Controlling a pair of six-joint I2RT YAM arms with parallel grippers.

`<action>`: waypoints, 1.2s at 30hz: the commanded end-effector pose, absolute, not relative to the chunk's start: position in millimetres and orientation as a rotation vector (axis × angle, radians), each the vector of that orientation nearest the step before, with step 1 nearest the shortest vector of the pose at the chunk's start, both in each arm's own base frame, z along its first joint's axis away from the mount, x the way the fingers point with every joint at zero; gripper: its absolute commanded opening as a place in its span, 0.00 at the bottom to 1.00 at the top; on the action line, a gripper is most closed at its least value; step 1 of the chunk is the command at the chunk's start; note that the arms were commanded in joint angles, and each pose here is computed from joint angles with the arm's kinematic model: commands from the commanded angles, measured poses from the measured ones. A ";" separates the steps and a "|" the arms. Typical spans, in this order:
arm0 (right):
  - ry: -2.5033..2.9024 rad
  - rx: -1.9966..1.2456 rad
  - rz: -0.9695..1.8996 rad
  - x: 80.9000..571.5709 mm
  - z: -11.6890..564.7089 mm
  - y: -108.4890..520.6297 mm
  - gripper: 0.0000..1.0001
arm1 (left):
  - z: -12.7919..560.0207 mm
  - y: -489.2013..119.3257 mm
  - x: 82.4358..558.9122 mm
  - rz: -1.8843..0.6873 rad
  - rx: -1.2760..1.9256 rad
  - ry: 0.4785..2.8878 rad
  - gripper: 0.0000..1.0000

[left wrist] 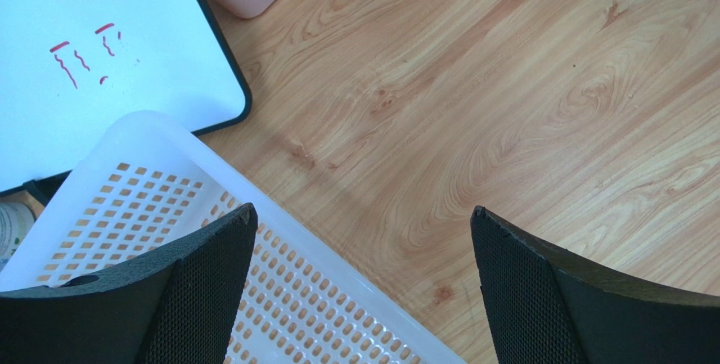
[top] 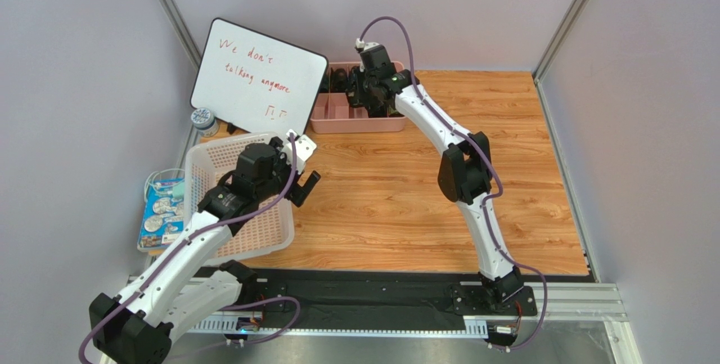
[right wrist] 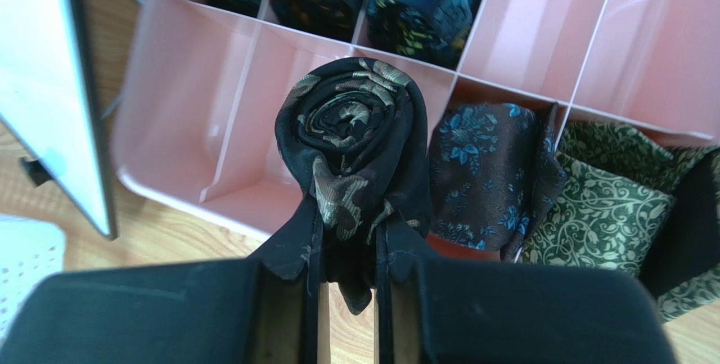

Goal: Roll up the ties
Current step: Move the storage box to the center of the board.

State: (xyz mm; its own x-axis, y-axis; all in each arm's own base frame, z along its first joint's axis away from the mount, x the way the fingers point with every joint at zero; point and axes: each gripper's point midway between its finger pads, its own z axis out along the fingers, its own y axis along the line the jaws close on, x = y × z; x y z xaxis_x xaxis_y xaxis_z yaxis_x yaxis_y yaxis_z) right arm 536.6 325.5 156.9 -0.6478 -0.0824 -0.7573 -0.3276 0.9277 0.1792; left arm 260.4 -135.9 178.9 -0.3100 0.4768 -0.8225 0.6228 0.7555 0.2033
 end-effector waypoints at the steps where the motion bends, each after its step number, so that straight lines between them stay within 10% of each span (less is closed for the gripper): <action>1: 2.202 -0.218 0.353 549.9 168.7 327.1 0.00 | 178.4 -131.3 257.9 -0.183 0.799 1.979 0.99; 36: 2.739 -0.390 -0.132 447.4 91.9 146.5 0.00 | 184.2 -135.4 253.0 -0.217 0.820 1.957 0.99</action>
